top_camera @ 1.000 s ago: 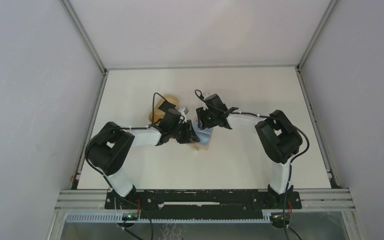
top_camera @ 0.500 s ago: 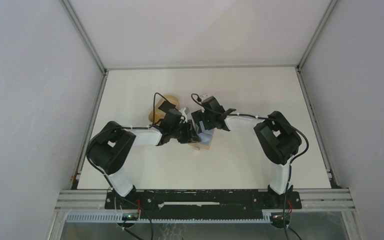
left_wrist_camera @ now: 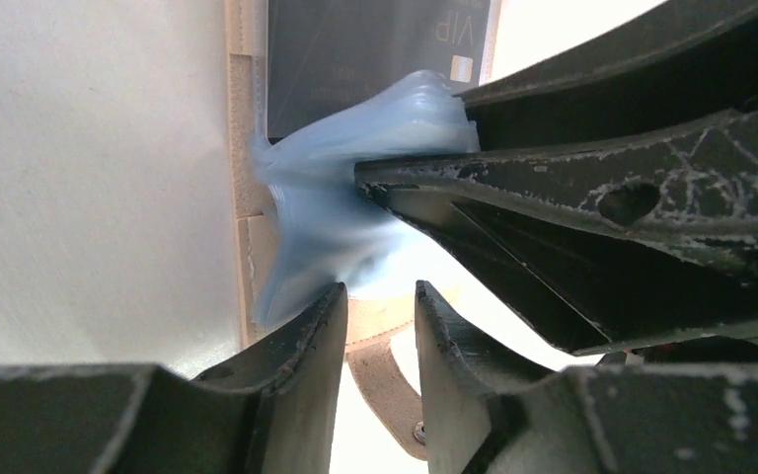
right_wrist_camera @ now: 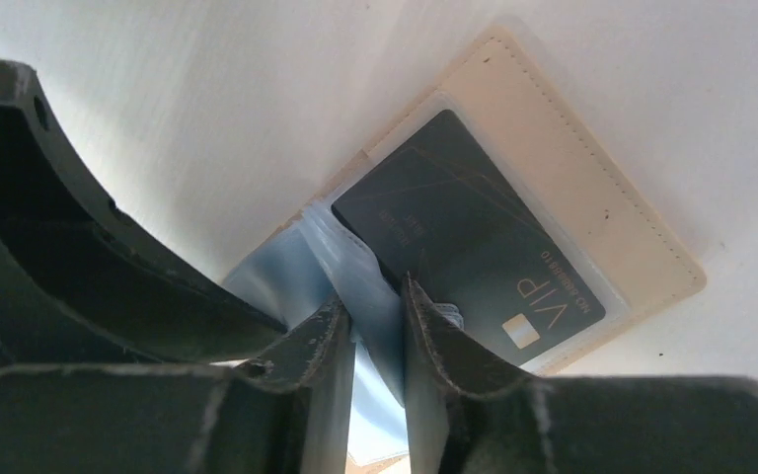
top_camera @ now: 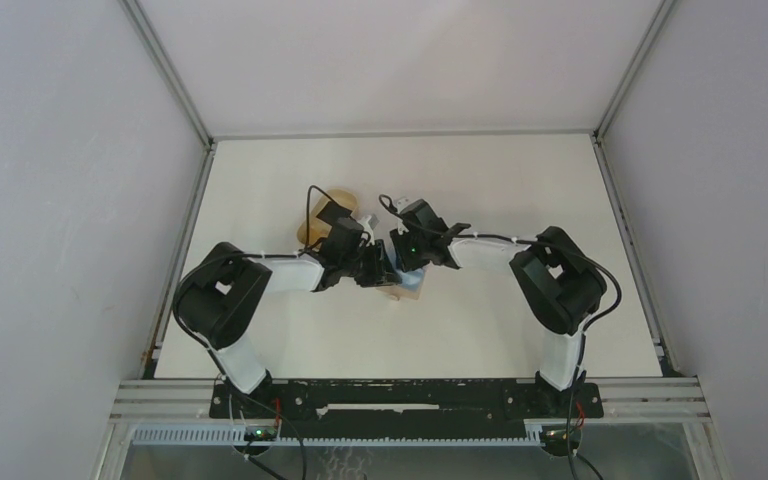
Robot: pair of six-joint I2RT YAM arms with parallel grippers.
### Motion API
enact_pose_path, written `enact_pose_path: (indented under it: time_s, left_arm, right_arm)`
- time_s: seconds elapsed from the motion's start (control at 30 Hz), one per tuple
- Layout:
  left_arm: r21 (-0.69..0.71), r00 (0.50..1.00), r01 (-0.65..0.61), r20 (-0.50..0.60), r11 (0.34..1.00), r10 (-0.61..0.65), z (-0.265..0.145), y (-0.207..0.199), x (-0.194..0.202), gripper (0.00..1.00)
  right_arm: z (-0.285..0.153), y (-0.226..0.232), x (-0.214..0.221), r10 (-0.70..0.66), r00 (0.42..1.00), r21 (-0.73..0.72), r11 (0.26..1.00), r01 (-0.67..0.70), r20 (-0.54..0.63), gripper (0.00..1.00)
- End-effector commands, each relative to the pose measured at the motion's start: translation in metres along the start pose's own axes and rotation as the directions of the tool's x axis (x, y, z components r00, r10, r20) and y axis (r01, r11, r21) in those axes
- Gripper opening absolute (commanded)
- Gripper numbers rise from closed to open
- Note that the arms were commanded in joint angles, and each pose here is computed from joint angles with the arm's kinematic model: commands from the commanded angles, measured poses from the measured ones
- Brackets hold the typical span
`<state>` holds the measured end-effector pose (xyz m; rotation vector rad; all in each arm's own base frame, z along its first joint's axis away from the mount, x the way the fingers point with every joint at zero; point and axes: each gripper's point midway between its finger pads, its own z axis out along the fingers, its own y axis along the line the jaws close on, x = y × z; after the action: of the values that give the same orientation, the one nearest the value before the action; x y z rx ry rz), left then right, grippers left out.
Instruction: Take the credit cards out of the card holder
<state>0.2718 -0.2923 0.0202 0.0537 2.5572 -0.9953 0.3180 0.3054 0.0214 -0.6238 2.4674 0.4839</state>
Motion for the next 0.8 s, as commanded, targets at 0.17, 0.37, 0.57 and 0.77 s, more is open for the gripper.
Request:
enact_pose_path:
  time_s: [0.17, 0.37, 0.57, 0.77]
  left_arm:
    - [-0.236, 0.991, 0.013, -0.123, 0.972, -0.043, 0.001, 0.063, 0.057, 0.38]
    - [-0.138, 0.999, -0.012, -0.036, 0.990, 0.007, -0.026, 0.029, 0.023, 0.42]
    - [-0.030, 0.986, -0.099, 0.130, 0.995, 0.102, -0.092, -0.027, -0.040, 0.51]
    - [-0.081, 0.980, -0.106, 0.161, 0.991, 0.118, -0.107, -0.023, -0.073, 0.52]
  right_arm:
    - [-0.032, 0.031, 0.035, 0.057, 0.992, -0.128, 0.989, -0.071, -0.109, 0.28]
    - [-0.037, 0.020, 0.047, 0.057, 0.994, -0.096, 0.993, -0.066, -0.096, 0.28]
    - [-0.036, 0.022, 0.060, 0.027, 0.996, -0.115, 0.993, -0.036, -0.084, 0.27]
    - [-0.041, 0.035, 0.061, -0.073, 0.996, -0.203, 0.977, 0.061, -0.053, 0.19]
